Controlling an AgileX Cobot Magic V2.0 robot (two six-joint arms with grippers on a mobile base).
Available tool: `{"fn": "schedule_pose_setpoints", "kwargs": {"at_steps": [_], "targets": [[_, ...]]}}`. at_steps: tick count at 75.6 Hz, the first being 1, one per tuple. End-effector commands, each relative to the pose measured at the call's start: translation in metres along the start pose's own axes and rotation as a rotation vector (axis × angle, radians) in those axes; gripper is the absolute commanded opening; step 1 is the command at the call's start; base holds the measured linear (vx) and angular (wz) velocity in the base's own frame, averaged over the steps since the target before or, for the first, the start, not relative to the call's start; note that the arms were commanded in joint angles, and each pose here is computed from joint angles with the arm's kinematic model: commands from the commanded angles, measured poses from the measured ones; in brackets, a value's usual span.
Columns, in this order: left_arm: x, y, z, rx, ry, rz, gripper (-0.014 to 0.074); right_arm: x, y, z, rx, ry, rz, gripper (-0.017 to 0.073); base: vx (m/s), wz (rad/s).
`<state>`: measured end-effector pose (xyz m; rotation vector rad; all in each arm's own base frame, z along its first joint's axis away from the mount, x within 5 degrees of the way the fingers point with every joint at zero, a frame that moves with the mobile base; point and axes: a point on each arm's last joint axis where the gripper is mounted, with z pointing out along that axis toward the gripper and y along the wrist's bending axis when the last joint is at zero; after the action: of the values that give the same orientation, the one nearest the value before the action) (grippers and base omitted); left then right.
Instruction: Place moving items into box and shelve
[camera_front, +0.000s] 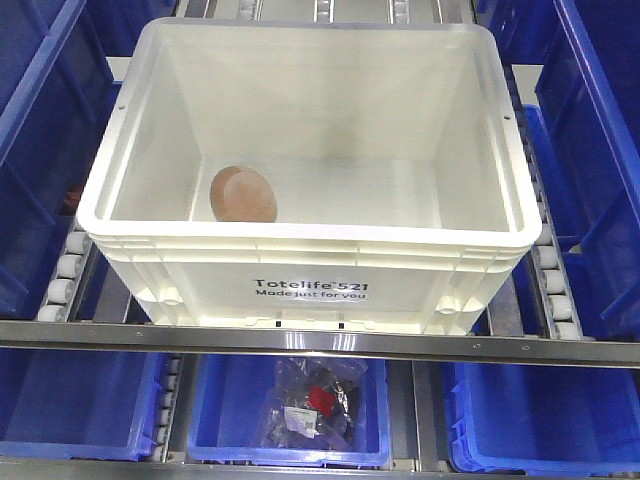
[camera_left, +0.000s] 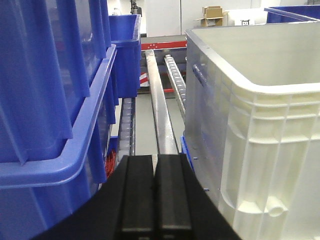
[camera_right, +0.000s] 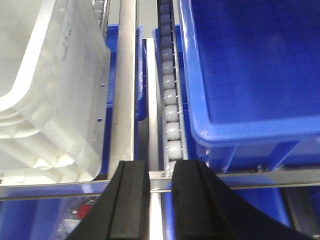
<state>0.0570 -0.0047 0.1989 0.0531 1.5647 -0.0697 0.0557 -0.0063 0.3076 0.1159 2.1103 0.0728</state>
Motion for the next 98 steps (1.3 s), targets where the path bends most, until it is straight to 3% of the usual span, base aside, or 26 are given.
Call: {"fn": "schedule_pose_setpoints", "kwargs": {"at_steps": [1,15,25,45,61,75,98], "targets": [[0.003,0.001,0.0,-0.008,-0.069,-0.021,-0.0006,-0.007,0.004,-0.004,-0.039,-0.11,-0.007,0.0227,0.0,0.0],[0.003,0.001,0.0,-0.008,-0.069,-0.022,-0.0006,0.003,0.007,-0.005,-0.039,-0.313,-0.16,0.0218,0.0,0.0],[0.003,0.001,0.0,-0.008,-0.069,-0.022,-0.0006,0.01,0.007,0.001,-0.005,-0.47,-0.198,0.016,0.0,0.0],[0.003,0.001,0.0,-0.008,-0.069,-0.022,-0.0006,0.053,-0.003,0.026,0.08,-0.589,-0.178,0.0001,0.0,0.0],[0.003,0.001,0.0,-0.008,-0.069,-0.022,-0.0006,0.085,-0.009,0.05,0.058,-0.569,-0.03,-0.001,0.0,0.0],[0.003,0.001,0.0,-0.008,-0.069,-0.022,-0.0006,0.095,-0.011,0.058,0.074,-0.534,-0.066,-0.0008,0.0,0.0],[0.003,0.001,0.0,-0.008,-0.068,-0.022,-0.0006,0.096,-0.011,0.058,0.07,-0.525,-0.053,-0.0008,0.0,0.0]]}}
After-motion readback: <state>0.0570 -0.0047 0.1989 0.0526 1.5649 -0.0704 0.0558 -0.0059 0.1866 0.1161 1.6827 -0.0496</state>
